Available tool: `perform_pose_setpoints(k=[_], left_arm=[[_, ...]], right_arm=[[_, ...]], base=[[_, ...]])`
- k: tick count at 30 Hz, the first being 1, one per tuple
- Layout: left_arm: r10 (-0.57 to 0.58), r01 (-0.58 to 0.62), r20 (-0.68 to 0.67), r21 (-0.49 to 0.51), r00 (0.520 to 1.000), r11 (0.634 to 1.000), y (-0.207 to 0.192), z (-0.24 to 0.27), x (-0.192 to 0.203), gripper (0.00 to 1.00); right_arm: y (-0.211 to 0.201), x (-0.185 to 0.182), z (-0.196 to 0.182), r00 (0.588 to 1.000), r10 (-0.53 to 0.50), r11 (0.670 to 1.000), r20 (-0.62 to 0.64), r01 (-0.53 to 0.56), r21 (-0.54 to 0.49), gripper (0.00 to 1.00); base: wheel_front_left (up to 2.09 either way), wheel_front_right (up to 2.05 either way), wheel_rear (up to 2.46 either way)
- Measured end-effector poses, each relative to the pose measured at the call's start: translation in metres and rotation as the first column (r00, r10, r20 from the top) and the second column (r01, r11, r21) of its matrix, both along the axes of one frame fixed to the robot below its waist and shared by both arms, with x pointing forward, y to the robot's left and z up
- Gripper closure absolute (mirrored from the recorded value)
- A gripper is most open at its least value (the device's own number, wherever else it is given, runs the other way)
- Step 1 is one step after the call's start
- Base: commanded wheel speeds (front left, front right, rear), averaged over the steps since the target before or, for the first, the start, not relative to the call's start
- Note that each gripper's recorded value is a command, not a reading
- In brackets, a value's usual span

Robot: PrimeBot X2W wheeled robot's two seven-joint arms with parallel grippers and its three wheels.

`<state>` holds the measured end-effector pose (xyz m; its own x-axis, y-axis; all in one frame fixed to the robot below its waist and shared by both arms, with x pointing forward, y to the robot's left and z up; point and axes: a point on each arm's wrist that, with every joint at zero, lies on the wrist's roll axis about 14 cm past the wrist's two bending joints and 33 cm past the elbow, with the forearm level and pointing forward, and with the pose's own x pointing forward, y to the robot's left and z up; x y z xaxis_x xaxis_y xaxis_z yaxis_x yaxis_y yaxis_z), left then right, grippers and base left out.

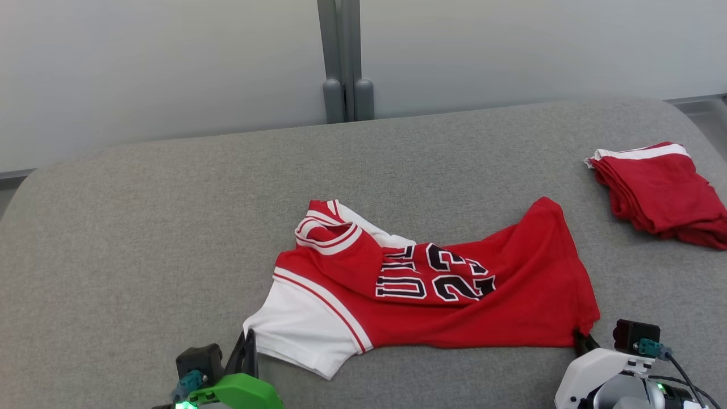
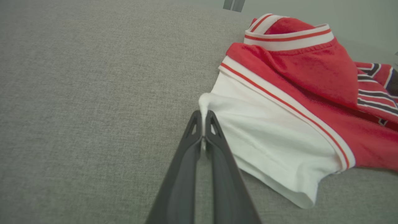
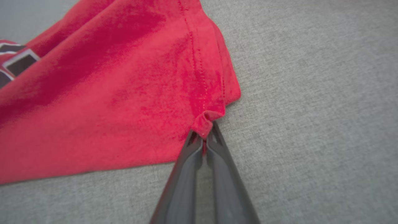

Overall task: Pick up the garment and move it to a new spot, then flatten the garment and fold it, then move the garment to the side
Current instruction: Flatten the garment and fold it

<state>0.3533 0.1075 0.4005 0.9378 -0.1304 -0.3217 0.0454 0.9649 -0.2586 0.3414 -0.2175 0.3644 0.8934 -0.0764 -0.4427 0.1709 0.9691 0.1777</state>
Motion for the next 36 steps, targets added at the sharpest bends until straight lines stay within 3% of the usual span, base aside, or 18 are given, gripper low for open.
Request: perform_pose_setpoints(k=[12, 23, 30, 33, 36], left_arm=[[-0.015, 0.020, 0.150, -0.033, 0.989, 0.999, -0.010, 0.046, 0.015, 1.00], [-0.015, 0.022, 0.186, -0.035, 0.982, 0.999, -0.009, 0.061, 0.015, 1.00], [0.009, 0.007, 0.306, -0.051, 0.952, 0.999, -0.002, 0.099, 0.024, 1.00], [0.020, 0.010, 0.411, -0.070, 0.912, 0.998, 0.001, 0.135, 0.031, 1.00], [0.026, 0.020, 0.545, -0.078, 0.838, 0.997, 0.005, 0.186, 0.034, 1.00]], right_arm=[[-0.001, 0.008, 0.049, 0.982, 0.013, 1.000, 0.190, -0.009, -0.025, 1.00], [-0.015, 0.012, 0.128, 0.922, 0.020, 0.996, 0.388, 0.014, -0.085, 1.00], [0.002, 0.025, 0.207, 0.822, 0.096, 0.990, 0.561, -0.020, -0.141, 1.00], [0.005, 0.026, 0.240, 0.763, 0.111, 0.988, 0.637, -0.017, -0.152, 1.00], [0.005, 0.020, 0.272, 0.697, 0.115, 0.986, 0.708, 0.003, -0.164, 1.00]], base=[[0.00, 0.00, 0.00], [0.00, 0.00, 0.00], [0.00, 0.00, 0.00], [0.00, 0.00, 0.00], [0.00, 0.00, 0.00]])
